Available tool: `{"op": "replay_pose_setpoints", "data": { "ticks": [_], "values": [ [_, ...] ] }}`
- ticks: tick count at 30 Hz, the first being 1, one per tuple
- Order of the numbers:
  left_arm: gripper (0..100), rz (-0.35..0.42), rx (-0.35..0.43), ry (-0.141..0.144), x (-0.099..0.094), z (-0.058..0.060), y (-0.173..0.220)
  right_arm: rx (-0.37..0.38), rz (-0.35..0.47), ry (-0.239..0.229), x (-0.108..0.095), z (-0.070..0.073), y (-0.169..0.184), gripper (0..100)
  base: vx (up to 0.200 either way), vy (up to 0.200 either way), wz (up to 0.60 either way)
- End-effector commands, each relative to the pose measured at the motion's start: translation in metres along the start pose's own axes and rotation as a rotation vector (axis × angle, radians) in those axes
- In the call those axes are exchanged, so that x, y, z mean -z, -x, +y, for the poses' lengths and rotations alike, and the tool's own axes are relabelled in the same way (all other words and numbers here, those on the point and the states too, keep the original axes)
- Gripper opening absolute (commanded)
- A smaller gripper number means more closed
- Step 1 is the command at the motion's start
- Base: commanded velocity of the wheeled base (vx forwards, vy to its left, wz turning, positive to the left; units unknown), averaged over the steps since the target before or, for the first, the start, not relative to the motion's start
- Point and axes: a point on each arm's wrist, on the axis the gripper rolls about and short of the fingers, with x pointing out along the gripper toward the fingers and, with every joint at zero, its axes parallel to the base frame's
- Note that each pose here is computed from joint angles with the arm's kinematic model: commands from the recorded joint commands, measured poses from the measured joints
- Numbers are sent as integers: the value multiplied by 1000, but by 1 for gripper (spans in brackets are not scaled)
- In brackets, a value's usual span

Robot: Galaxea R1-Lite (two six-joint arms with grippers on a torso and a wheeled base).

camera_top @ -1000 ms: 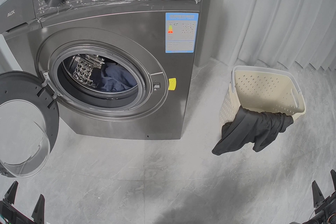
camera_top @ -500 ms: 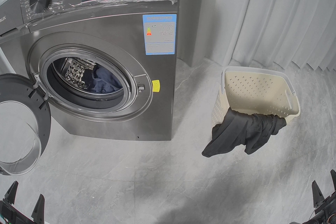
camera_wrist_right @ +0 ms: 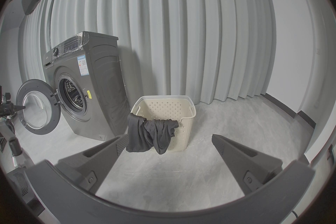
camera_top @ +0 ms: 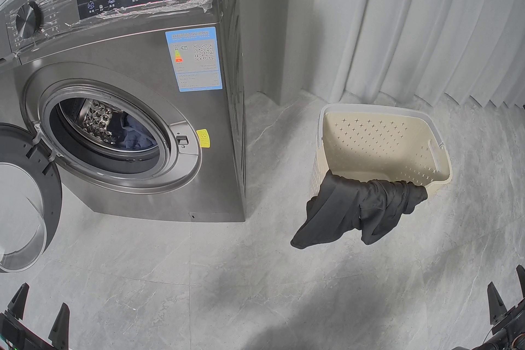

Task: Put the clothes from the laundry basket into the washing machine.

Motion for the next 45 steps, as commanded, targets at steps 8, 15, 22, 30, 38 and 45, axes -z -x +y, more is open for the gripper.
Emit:
{"op": "replay_pose_setpoints", "data": {
  "ticks": [8, 15, 22, 30, 38, 45],
  "values": [
    [100, 8, -2, 2, 5, 0, -1, 0, 6, 0, 5, 0, 0, 100, 0, 0, 0],
    [100, 8, -2, 2, 5, 0, -1, 0, 6, 0, 5, 0, 0, 100, 0, -143, 0],
    [100, 8, -2, 1, 5, 0, -1, 0, 6, 0, 5, 0, 0, 100, 0, -200, 0],
    [100, 5, -1, -12, 5, 0, 0, 0, 6, 0, 5, 0, 0, 100, 0, -25, 0],
    [100, 8, -1, -2, 5, 0, -1, 0, 6, 0, 5, 0, 0, 100, 0, 0, 0],
    [100, 6, -1, -1, 4, 0, -1, -1, 6, 0, 5, 0, 0, 100, 0, 0, 0]
  ]
}}
